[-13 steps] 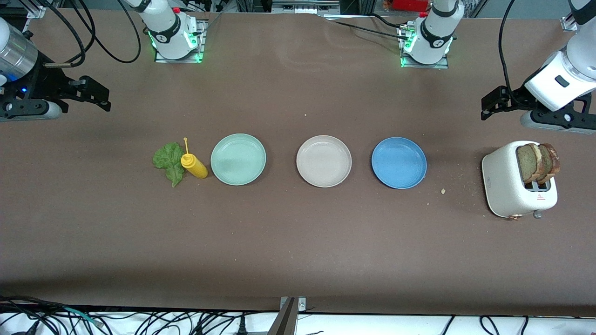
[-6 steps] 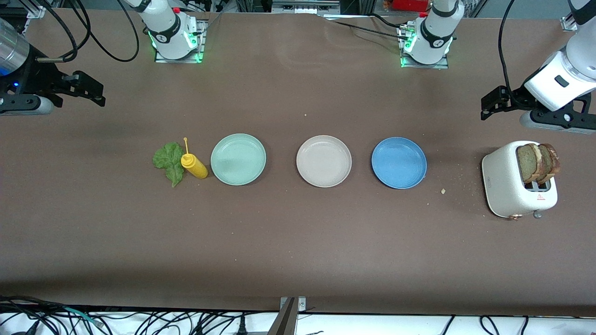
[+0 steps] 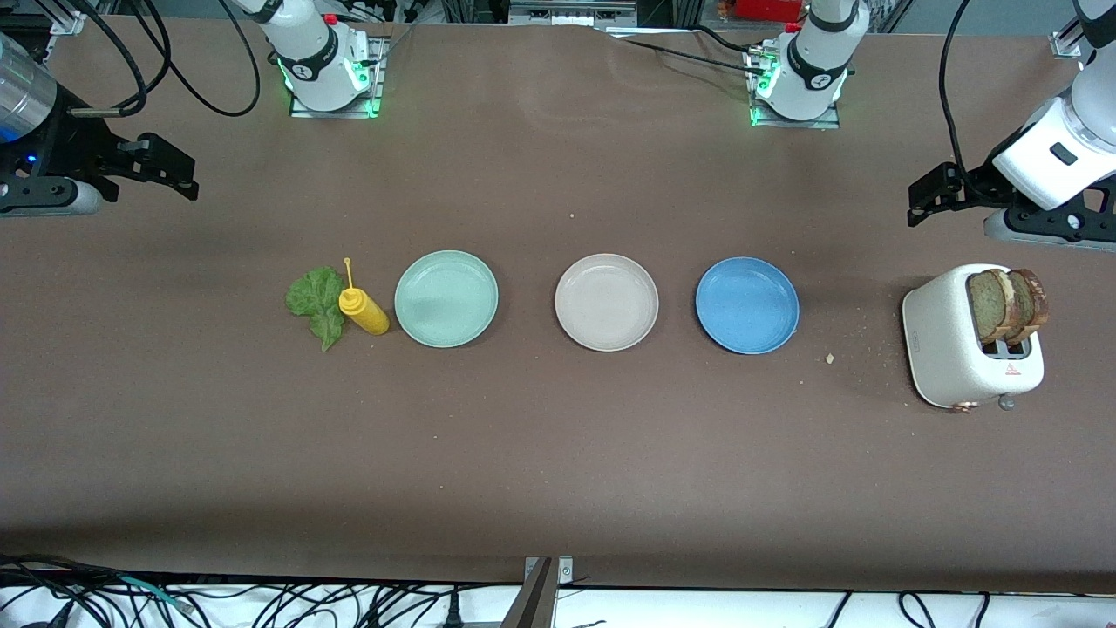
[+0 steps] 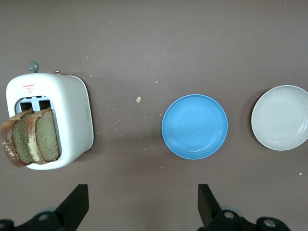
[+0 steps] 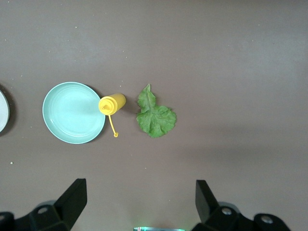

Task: Make sandwich in beige plate with both arms
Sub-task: 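Move the left gripper down over the bread slices in the toaster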

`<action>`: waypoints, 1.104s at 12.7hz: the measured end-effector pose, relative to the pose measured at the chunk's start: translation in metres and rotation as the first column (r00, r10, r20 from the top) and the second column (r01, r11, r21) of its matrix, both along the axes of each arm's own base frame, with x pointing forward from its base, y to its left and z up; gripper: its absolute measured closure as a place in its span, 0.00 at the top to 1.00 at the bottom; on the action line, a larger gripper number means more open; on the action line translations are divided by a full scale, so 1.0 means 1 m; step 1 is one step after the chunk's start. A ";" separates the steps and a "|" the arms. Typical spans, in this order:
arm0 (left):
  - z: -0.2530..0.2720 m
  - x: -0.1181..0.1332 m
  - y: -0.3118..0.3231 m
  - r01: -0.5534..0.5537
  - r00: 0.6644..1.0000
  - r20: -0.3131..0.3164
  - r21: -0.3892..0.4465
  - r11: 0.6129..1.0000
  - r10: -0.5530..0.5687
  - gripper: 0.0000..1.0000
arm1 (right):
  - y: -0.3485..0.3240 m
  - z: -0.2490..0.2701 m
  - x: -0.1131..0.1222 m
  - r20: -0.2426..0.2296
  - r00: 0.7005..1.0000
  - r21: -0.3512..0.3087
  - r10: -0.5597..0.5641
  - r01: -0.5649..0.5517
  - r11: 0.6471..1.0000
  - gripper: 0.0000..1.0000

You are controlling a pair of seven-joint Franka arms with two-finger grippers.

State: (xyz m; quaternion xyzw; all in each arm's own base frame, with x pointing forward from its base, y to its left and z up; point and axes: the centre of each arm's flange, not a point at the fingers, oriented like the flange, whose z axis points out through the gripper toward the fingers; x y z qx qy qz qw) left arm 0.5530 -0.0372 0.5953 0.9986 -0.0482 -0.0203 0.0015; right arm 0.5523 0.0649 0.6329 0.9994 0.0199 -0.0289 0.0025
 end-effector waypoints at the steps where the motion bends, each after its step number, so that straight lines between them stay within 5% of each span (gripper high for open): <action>1: 0.000 0.000 0.001 -0.002 1.000 0.000 0.000 1.000 0.002 1.00 | 0.000 0.000 0.000 0.000 1.000 0.000 0.000 0.000 1.000 1.00; 7: -0.018 0.009 0.056 -0.087 0.996 -0.026 0.041 0.995 0.088 1.00 | 0.001 -0.001 0.000 -0.001 1.000 0.000 0.001 -0.001 1.000 1.00; 14: -0.095 0.036 0.114 -0.138 0.980 -0.133 0.093 0.986 0.150 1.00 | -0.001 -0.001 0.001 -0.001 1.000 0.000 -0.001 0.001 1.000 1.00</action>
